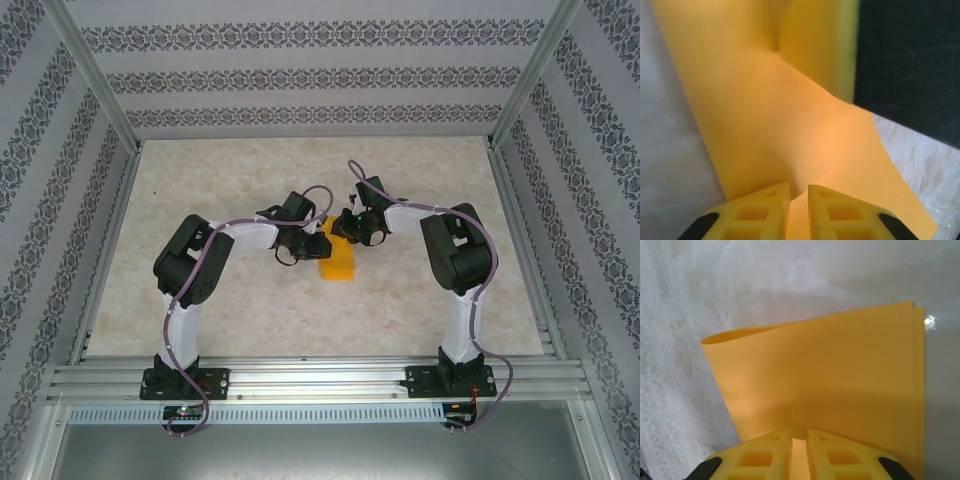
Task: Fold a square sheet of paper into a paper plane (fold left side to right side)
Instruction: First fold the square sheet of paper in half at the center of the table.
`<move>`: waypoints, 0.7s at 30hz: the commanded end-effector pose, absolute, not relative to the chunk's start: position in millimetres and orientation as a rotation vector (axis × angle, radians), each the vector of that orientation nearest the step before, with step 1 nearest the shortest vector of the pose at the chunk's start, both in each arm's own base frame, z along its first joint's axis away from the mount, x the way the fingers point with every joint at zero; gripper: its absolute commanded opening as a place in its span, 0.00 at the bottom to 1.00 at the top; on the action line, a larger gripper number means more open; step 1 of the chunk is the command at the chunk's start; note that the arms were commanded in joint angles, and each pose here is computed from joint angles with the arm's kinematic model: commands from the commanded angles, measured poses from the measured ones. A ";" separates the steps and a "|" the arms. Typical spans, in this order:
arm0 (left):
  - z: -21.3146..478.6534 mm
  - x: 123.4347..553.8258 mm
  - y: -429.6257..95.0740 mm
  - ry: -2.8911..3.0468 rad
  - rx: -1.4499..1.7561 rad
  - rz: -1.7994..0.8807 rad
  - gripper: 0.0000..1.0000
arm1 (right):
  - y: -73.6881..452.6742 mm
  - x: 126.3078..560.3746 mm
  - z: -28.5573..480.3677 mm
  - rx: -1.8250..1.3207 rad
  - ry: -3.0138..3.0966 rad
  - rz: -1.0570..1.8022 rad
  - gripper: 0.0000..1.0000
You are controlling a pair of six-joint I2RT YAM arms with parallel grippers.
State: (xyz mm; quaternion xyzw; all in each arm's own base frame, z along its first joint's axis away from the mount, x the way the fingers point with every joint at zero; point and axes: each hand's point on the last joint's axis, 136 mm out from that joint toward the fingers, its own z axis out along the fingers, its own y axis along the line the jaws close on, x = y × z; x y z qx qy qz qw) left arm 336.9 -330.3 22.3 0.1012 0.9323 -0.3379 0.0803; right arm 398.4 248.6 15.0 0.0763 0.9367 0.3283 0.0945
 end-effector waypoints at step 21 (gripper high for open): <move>3.6 245.4 -323.8 2.948 0.501 -1.022 0.20 | 230.5 393.8 -20.2 0.272 2.857 0.825 0.17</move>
